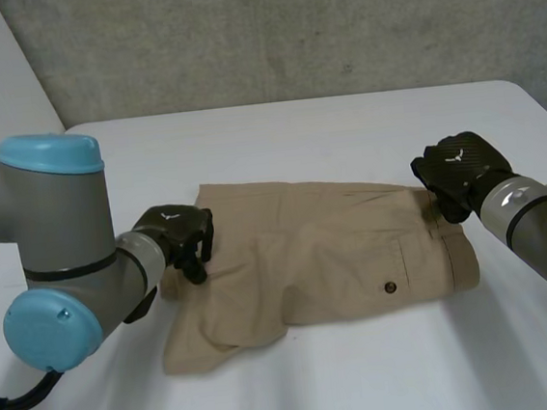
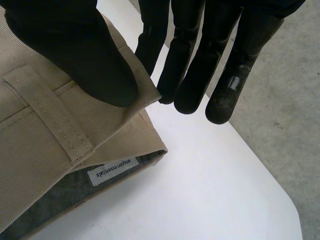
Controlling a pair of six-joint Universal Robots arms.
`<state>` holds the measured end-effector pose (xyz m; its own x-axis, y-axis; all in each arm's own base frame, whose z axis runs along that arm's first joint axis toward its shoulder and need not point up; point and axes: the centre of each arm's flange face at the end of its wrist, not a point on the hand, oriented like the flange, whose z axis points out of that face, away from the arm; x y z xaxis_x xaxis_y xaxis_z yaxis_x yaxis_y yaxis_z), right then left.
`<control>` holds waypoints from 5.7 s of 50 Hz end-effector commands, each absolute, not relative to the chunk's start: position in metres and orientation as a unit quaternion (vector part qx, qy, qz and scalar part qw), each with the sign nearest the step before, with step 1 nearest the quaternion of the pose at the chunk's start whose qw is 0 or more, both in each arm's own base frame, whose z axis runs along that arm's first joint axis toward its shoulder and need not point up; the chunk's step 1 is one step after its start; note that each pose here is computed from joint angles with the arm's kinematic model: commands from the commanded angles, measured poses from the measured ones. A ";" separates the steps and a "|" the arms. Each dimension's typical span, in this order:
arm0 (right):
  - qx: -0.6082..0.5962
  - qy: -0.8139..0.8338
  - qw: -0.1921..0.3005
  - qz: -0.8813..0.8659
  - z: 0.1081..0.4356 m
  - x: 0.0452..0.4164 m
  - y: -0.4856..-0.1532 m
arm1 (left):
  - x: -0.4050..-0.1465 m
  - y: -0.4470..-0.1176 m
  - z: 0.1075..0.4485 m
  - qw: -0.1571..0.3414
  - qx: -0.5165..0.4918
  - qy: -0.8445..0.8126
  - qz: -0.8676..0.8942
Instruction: Fold the shorts.
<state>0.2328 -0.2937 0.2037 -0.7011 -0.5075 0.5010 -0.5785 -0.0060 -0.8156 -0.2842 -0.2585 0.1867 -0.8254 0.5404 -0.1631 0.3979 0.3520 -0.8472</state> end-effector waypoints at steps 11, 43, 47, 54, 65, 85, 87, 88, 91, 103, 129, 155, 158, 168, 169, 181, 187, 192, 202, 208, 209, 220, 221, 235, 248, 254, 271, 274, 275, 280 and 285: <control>0.388 -0.709 0.028 0.588 0.199 0.231 -0.290 | -0.291 -0.267 0.173 0.072 -0.289 -0.818 0.492; 0.391 -0.708 0.032 0.587 0.198 0.232 -0.289 | -0.301 -0.281 0.166 0.055 -0.314 -0.794 0.517; 0.389 -0.709 0.033 0.587 0.199 0.231 -0.290 | -0.300 -0.272 0.211 0.072 -0.296 -0.769 0.562; 0.404 -0.707 0.047 0.578 0.210 0.224 -0.277 | -0.287 -0.253 0.269 0.105 -0.252 -0.742 0.612; 0.412 -0.689 0.061 0.593 0.254 0.206 -0.239 | -0.270 -0.208 0.271 0.129 -0.284 -0.749 0.584; 0.410 -0.657 0.063 0.629 0.316 0.175 -0.201 | -0.219 -0.157 0.361 0.113 -0.234 -0.671 0.695; 0.409 -0.651 0.063 0.636 0.321 0.175 -0.197 | -0.217 -0.152 0.366 0.114 -0.233 -0.664 0.702; 0.409 -0.650 0.063 0.638 0.323 0.175 -0.197 | -0.216 -0.150 0.368 0.114 -0.233 -0.662 0.703; 0.408 -0.647 0.065 0.641 0.329 0.175 -0.194 | -0.215 -0.141 0.371 0.119 -0.236 -0.661 0.702; 0.408 -0.637 0.069 0.651 0.347 0.175 -0.189 | -0.208 -0.126 0.390 0.120 -0.228 -0.635 0.728; 0.414 -0.739 0.027 0.531 0.219 0.201 -0.301 | -0.279 -0.299 0.228 0.065 -0.308 -0.744 0.590; 0.388 -0.661 0.134 0.628 0.138 0.262 -0.381 | -0.333 -0.391 0.136 -0.032 -0.342 -0.642 0.685; 0.376 -0.659 0.125 0.639 0.150 0.265 -0.379 | -0.334 -0.392 0.138 -0.032 -0.339 -0.635 0.693; 0.297 -0.756 -0.094 0.576 0.166 0.270 -0.372 | -0.328 -0.380 0.137 -0.032 -0.344 -0.647 0.679; 0.289 -0.765 -0.105 0.566 0.162 0.269 -0.374 | -0.328 -0.379 0.138 -0.032 -0.344 -0.647 0.679; 0.253 -0.810 -0.127 0.514 0.128 0.254 -0.388 | -0.325 -0.375 0.135 -0.033 -0.346 -0.654 0.672; 0.252 -0.813 -0.127 0.509 0.122 0.255 -0.388 | -0.324 -0.375 0.136 -0.033 -0.345 -0.654 0.672; 0.253 -0.814 -0.127 0.507 0.120 0.255 -0.388 | -0.325 -0.374 0.135 -0.032 -0.347 -0.655 0.671; 0.253 -0.815 -0.129 0.505 0.119 0.255 -0.387 | -0.323 -0.371 0.129 -0.033 -0.350 -0.661 0.663; 0.253 -0.803 -0.131 0.524 0.145 0.254 -0.380 | -0.322 -0.370 0.130 -0.032 -0.350 -0.662 0.662; 0.256 -0.800 -0.130 0.526 0.151 0.253 -0.377 | -0.322 -0.370 0.134 -0.033 -0.349 -0.660 0.664; 0.261 -0.806 -0.114 0.520 0.165 0.246 -0.357 | -0.320 -0.364 0.140 -0.031 -0.350 -0.661 0.663; 0.263 -0.806 -0.111 0.518 0.166 0.245 -0.354 | -0.319 -0.363 0.140 -0.031 -0.350 -0.662 0.662; 0.279 -0.824 -0.048 0.490 0.160 0.212 -0.350 | -0.320 -0.359 0.139 -0.030 -0.353 -0.665 0.658; 0.284 -0.821 -0.034 0.495 0.159 0.213 -0.352 | -0.323 -0.350 0.134 -0.026 -0.363 -0.668 0.649; 0.273 -0.787 -0.027 0.552 0.199 0.213 -0.352 | -0.320 -0.339 0.153 -0.024 -0.363 -0.672 0.645; 0.275 -0.778 -0.028 0.563 0.218 0.195 -0.253 | -0.291 -0.278 0.175 0.002 -0.351 -0.705 0.616; 0.283 -0.791 -0.042 0.540 0.201 0.193 -0.231 | -0.286 -0.268 0.178 0.011 -0.343 -0.711 0.613; 0.286 -0.794 -0.047 0.534 0.197 0.193 -0.227 | -0.285 -0.265 0.179 0.013 -0.341 -0.713 0.613; 0.293 -0.800 -0.062 0.520 0.177 0.194 -0.212 | -0.280 -0.254 0.187 0.028 -0.327 -0.716 0.616; 0.295 -0.797 -0.059 0.524 0.162 0.195 -0.213 | -0.277 -0.245 0.191 0.033 -0.323 -0.716 0.617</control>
<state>0.1934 -0.2137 0.1794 -0.8236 -0.5250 0.2145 -0.4054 0.2805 -0.8701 -0.2801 -0.2538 0.1859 -0.7816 0.5038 -0.3678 0.4396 0.0265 -0.8978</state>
